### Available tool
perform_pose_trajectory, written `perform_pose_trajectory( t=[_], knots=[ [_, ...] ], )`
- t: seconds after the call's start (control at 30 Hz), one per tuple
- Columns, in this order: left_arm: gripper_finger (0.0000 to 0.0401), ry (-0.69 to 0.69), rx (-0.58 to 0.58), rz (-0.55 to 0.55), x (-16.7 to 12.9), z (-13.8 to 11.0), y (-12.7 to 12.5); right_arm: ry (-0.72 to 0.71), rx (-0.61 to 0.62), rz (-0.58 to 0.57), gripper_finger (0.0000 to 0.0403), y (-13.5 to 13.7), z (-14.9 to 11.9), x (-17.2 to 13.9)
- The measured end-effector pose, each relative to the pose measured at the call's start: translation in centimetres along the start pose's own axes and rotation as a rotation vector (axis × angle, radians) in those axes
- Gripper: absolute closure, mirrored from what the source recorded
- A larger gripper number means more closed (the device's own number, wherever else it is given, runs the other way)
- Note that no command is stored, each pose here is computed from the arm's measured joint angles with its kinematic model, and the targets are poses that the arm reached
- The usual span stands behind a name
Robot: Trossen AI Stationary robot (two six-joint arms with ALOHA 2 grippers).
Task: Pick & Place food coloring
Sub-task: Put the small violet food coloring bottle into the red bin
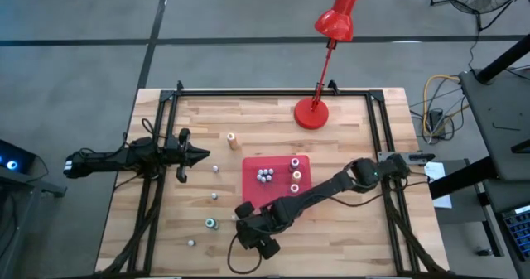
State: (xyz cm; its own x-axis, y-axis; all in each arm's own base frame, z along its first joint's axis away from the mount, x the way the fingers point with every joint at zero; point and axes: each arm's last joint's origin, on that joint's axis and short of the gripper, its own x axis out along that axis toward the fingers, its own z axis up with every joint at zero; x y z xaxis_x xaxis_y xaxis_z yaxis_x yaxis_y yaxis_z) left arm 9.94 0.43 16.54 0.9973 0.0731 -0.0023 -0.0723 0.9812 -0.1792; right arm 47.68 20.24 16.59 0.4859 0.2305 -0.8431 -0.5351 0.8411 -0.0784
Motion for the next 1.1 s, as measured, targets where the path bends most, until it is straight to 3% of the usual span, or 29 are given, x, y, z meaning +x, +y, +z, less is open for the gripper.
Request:
perform_pose_trajectory(
  t=[0.23,1.1],
  knots=[
    [0.0401,0.0,0.0,0.0,0.0,0.0,0.0,0.001,-0.002,-0.008,0.0194,-0.1,-0.3,0.3],
    [0.0401,0.0,0.0,0.0,0.0,0.0,0.0,0.003,0.032,-0.005,0.0344,-0.4,-0.9,0.8]
  ],
)
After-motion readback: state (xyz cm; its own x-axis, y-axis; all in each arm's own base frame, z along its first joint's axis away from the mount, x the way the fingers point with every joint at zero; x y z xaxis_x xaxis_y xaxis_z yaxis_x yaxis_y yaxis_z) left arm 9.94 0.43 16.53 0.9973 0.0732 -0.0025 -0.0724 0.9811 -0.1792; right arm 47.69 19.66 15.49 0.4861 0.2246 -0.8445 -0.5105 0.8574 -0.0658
